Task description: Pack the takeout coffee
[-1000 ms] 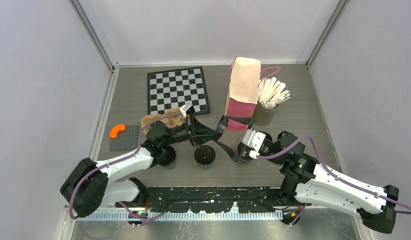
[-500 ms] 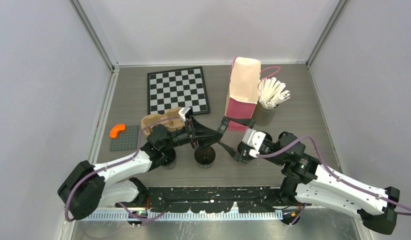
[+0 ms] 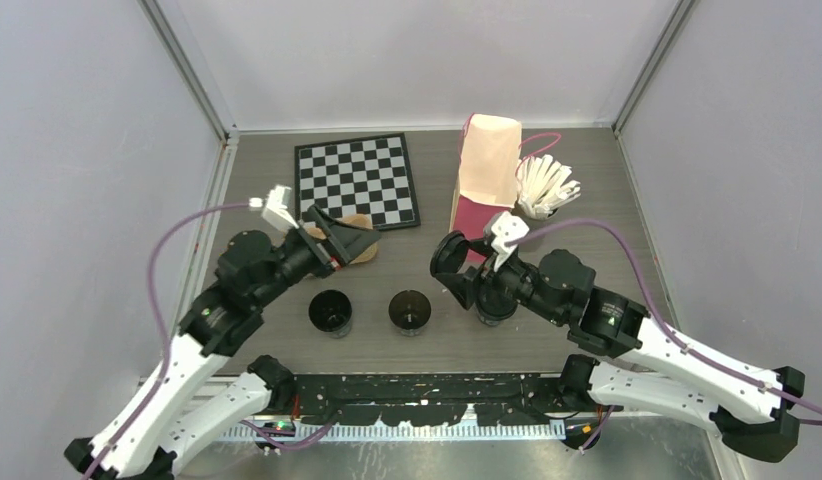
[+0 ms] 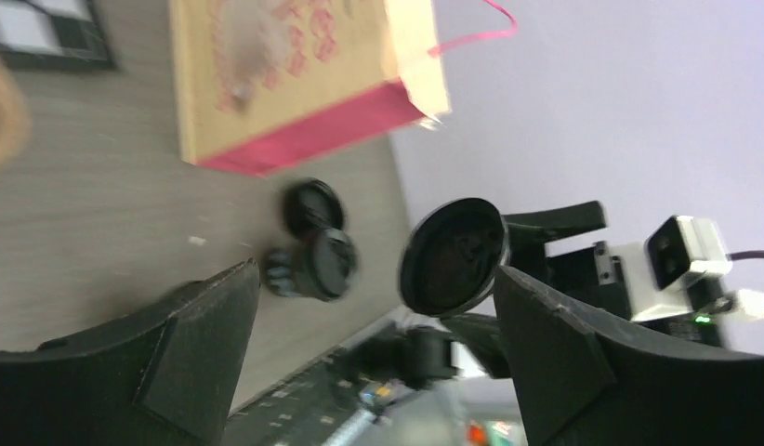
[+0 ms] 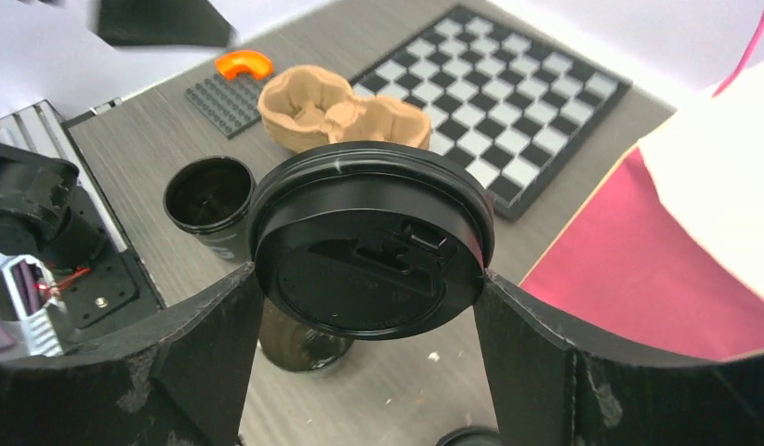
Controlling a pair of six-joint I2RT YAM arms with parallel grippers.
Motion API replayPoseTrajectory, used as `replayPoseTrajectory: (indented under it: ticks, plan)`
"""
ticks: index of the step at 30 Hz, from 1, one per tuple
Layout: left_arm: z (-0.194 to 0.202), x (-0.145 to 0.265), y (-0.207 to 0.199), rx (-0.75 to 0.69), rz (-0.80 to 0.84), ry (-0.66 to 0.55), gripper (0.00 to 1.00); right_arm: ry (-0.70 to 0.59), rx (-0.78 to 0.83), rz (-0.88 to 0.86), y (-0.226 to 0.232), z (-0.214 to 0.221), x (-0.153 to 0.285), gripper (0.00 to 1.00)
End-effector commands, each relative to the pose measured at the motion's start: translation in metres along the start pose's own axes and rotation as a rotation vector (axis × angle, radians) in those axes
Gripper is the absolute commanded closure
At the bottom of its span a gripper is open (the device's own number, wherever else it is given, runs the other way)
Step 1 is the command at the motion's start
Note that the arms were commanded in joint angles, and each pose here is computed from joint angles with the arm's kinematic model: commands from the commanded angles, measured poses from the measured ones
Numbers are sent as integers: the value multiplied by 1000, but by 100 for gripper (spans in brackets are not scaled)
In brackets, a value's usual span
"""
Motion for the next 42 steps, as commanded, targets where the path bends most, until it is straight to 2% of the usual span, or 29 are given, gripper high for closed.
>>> replayPoseTrajectory:
  ticks: [1, 6, 10, 15, 18, 23, 30, 36, 42]
  plan:
    - [-9, 55, 81, -374, -465, 31, 0, 161, -250, 143, -5, 11, 3, 25]
    - [-4, 75, 98, -462, -554, 91, 0, 323, -477, 246, 4, 28, 1, 26]
    - [5, 83, 102, -502, -525, 121, 0, 437, -540, 340, 9, 42, -3, 29]
    - [-2, 108, 97, -598, -496, 72, 0, 519, -543, 437, 13, 52, -11, 29]
    - [-4, 121, 99, -629, -485, 29, 0, 619, -525, 476, 18, 64, -18, 29]
    - [-1, 132, 96, -642, -383, -93, 0, 779, -452, 498, 38, 85, -36, 29]
    - [-13, 157, 107, -609, -440, -242, 0, 959, -363, 515, 54, 111, -62, 29]
    - [-14, 165, 107, -603, -426, -286, 1, 1061, -331, 496, 61, 140, -73, 28]
    - [-14, 167, 108, -607, -427, -295, 1, 1105, -329, 483, 63, 142, -75, 27]
Point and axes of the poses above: each gripper's point midway between its finger pads, its own x axis back along the fingers, its own y axis along the line the jaws close on, z = x × y, the point moved 1 cm from there along x, back along the fingers, and after that the axes turned 9 degrees about -x, right-handed, at the moved point
